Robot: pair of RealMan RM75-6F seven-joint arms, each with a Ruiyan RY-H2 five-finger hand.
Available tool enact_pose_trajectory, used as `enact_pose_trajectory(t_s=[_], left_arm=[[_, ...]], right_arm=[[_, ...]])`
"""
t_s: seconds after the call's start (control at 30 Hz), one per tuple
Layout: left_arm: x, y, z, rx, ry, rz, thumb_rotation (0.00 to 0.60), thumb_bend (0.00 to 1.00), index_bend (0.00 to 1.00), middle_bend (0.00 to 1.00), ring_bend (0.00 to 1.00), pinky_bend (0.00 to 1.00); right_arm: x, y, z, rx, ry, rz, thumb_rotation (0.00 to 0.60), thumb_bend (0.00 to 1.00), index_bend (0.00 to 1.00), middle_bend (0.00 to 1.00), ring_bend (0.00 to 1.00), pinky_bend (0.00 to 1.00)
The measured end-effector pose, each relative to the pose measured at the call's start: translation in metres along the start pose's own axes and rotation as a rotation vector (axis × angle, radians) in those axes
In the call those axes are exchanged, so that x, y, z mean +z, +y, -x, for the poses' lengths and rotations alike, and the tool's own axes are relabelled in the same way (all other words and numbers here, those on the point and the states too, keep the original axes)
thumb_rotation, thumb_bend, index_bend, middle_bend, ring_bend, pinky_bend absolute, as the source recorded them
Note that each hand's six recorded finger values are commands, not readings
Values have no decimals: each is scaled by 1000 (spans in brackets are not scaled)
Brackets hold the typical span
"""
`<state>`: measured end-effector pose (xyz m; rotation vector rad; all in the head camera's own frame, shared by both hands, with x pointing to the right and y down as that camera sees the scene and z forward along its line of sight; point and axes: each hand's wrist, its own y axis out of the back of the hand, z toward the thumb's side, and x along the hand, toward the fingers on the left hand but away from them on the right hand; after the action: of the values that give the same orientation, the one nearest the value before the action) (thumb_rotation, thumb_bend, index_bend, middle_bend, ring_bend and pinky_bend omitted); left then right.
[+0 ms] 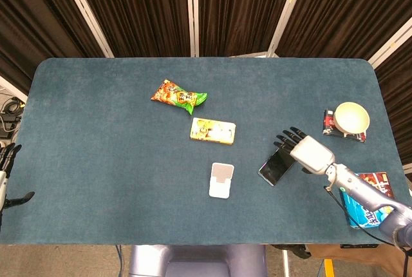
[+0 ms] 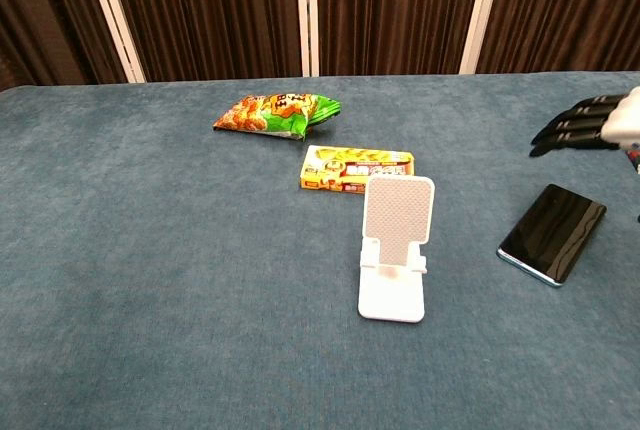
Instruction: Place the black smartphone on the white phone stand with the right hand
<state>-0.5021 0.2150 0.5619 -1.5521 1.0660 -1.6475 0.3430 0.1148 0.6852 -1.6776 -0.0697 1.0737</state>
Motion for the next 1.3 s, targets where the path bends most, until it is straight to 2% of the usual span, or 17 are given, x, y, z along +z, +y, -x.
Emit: enact_pose_trajectory(t_s=[0.3,0.6,0.83,0.9,1.07,1.17,1.3], left_arm=[[-2,-5,-6,-15,15,-9,600,0,0,0,0,0],[-2,-7,-7,-21,17,-19,600,0,0,0,0,0],[-1,-10,-7,-26,17,-25,600,0,0,0,0,0],[-1,-11,-8,-29,16,-27,600,0,0,0,0,0],[0,-11,-8,-31,15,-28,600,0,0,0,0,0],[0,-12,-8,-32,15,-29,600,0,0,0,0,0],[0,-13,-8,-37,15,-30,600,0,0,0,0,0]], right_arm=[[22,-17,23,43,112,-72,600,241,160,185,124,162],[22,-28,34,71,133,-123,600,240,166,176,122,162],[19,-41,35,113,130,-154,600,248,215,195,122,162],[20,-45,35,121,130,-143,600,280,263,241,149,182],[23,-50,36,126,126,-126,600,462,553,488,370,310],[24,-50,36,120,129,-116,600,538,612,546,428,360],[25,-48,33,94,132,-102,600,557,658,573,454,377]])
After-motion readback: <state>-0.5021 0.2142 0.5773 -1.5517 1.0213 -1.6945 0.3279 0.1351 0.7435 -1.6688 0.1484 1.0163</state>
